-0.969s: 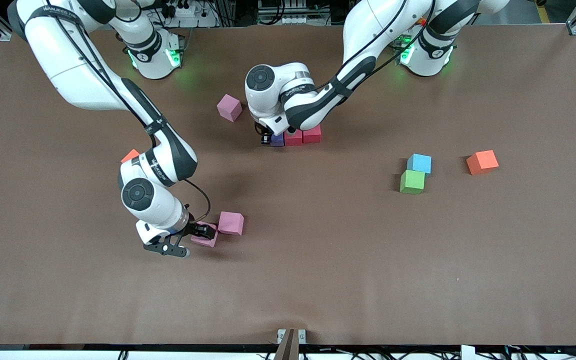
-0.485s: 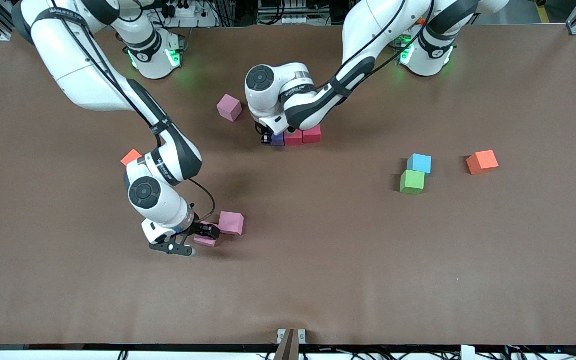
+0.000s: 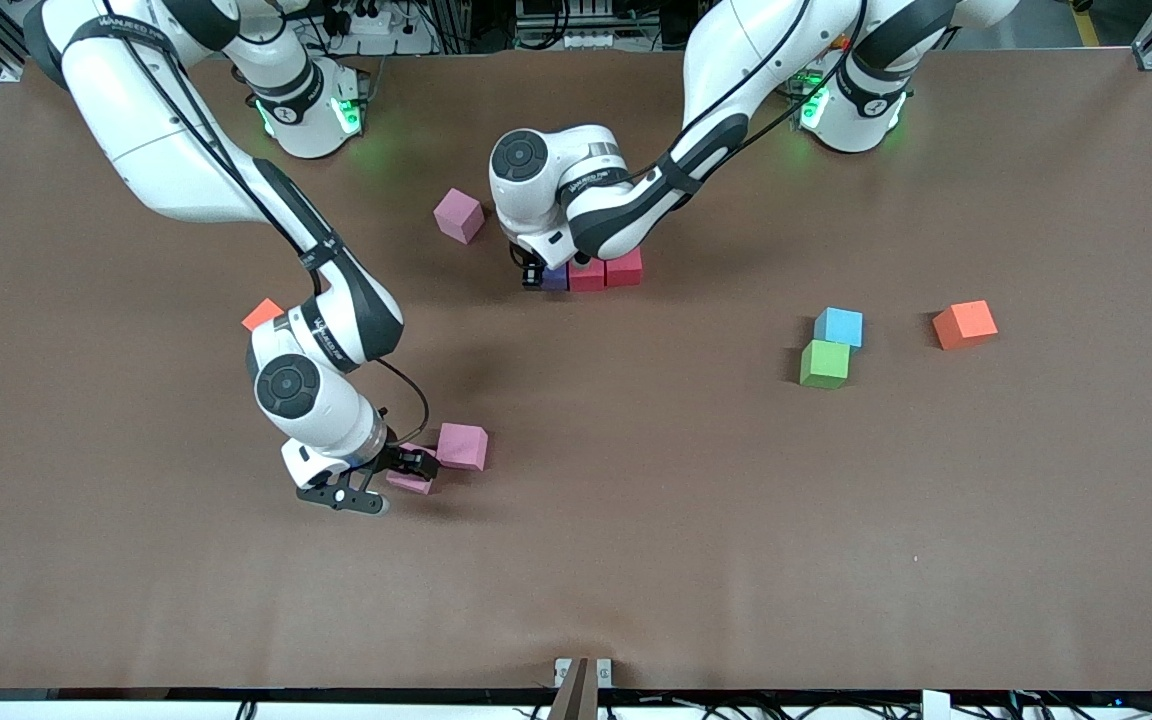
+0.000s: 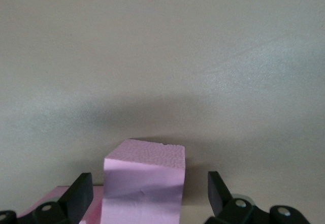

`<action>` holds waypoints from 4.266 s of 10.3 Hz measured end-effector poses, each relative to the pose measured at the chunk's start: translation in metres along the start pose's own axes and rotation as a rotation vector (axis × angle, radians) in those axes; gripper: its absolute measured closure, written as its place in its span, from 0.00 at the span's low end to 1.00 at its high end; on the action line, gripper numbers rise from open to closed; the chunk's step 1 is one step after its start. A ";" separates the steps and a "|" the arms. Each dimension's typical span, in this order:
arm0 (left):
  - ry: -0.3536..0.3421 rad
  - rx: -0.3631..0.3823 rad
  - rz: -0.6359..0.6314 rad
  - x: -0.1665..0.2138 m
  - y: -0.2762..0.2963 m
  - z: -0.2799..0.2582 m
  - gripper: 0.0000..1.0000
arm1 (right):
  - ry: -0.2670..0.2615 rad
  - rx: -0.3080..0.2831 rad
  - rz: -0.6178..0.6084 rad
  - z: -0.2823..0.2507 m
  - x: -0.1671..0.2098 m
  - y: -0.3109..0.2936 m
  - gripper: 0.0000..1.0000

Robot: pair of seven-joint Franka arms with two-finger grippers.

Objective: Form number 2 with 11 blocks

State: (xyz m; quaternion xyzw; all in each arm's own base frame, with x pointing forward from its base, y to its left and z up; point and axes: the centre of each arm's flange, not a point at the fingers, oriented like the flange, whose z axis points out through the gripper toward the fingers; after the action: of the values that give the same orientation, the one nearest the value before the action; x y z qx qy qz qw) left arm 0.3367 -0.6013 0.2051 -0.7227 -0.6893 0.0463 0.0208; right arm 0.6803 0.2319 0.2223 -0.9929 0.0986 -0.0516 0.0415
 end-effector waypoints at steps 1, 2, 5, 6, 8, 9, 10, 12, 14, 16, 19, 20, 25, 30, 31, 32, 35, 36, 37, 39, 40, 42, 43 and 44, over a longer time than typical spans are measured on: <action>0.001 0.001 0.003 -0.001 -0.002 0.001 0.06 | 0.008 0.003 0.002 -0.004 0.003 -0.001 0.00; 0.001 0.000 -0.001 -0.001 -0.002 0.000 0.00 | 0.010 0.004 0.003 -0.005 0.004 -0.001 0.00; -0.006 -0.016 -0.010 -0.001 0.002 -0.019 0.00 | -0.009 -0.002 0.020 0.009 -0.001 -0.001 0.00; -0.016 -0.024 -0.007 -0.004 0.000 -0.029 0.00 | -0.017 -0.009 0.027 0.017 -0.005 -0.003 0.00; -0.040 -0.060 -0.006 -0.007 0.001 -0.059 0.00 | -0.025 -0.018 0.022 0.028 -0.011 -0.008 0.08; -0.045 -0.084 -0.016 -0.003 0.008 -0.079 0.00 | -0.024 -0.020 0.022 0.029 -0.012 -0.009 0.14; -0.040 -0.104 -0.021 0.006 0.019 -0.097 0.00 | -0.021 -0.024 0.025 0.029 -0.010 -0.006 0.22; 0.038 -0.121 -0.020 0.031 0.035 -0.128 0.00 | -0.017 -0.032 0.032 0.030 -0.006 0.000 0.33; 0.100 -0.153 0.001 0.058 0.052 -0.164 0.00 | -0.006 -0.027 0.034 0.024 -0.002 -0.002 0.41; 0.114 -0.184 0.081 0.103 0.092 -0.201 0.00 | -0.003 -0.039 0.035 0.005 0.004 -0.004 0.41; 0.160 -0.176 0.305 0.159 0.134 -0.226 0.00 | 0.006 -0.065 0.006 -0.066 0.001 -0.028 0.41; 0.168 -0.175 0.375 0.177 0.147 -0.233 0.00 | 0.009 -0.063 -0.017 -0.090 -0.009 -0.046 0.41; 0.150 -0.089 0.662 0.302 0.207 -0.266 0.00 | -0.042 -0.050 -0.188 -0.112 -0.126 -0.160 0.41; 0.096 0.070 1.017 0.452 0.231 -0.286 0.00 | -0.089 -0.084 -0.330 -0.057 -0.216 -0.214 0.41; 0.085 0.088 1.074 0.471 0.232 -0.284 0.00 | -0.100 -0.099 -0.335 -0.044 -0.219 -0.212 0.41; 0.073 0.107 1.122 0.489 0.233 -0.280 0.00 | -0.107 -0.104 -0.309 -0.035 -0.223 -0.210 0.41; 0.032 0.150 1.214 0.525 0.231 -0.260 0.00 | -0.084 -0.077 -0.262 -0.024 -0.234 -0.213 0.41; 0.016 0.167 1.242 0.526 0.230 -0.247 0.00 | -0.070 -0.061 -0.271 -0.015 -0.238 -0.208 0.41; 0.003 0.175 1.272 0.525 0.228 -0.230 0.00 | -0.067 -0.055 -0.279 -0.007 -0.239 -0.200 0.41; -0.022 0.175 1.337 0.525 0.225 -0.194 0.00 | -0.065 -0.055 -0.290 -0.008 -0.242 -0.194 0.41; -0.033 0.169 1.354 0.525 0.225 -0.179 0.00 | -0.065 -0.052 -0.299 -0.014 -0.247 -0.194 0.41; -0.053 0.165 1.380 0.519 0.226 -0.160 0.00 | -0.074 -0.047 -0.317 -0.020 -0.260 -0.195 0.41; -0.055 0.157 1.393 0.513 0.226 -0.153 0.00 | -0.077 -0.039 -0.325 -0.016 -0.268 -0.194 0.41; -0.051 0.145 1.409 0.504 0.224 -0.146 0.00 | -0.075 -0.023 -0.330 -0.011 -0.274 -0.191 0.41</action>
State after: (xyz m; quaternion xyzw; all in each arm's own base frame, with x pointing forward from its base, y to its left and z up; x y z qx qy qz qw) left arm 0.5963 -0.1041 0.3101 -0.9922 -0.0531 0.1111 0.0178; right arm 0.4486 0.4728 0.2247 -0.9973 -0.0665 -0.0197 0.0247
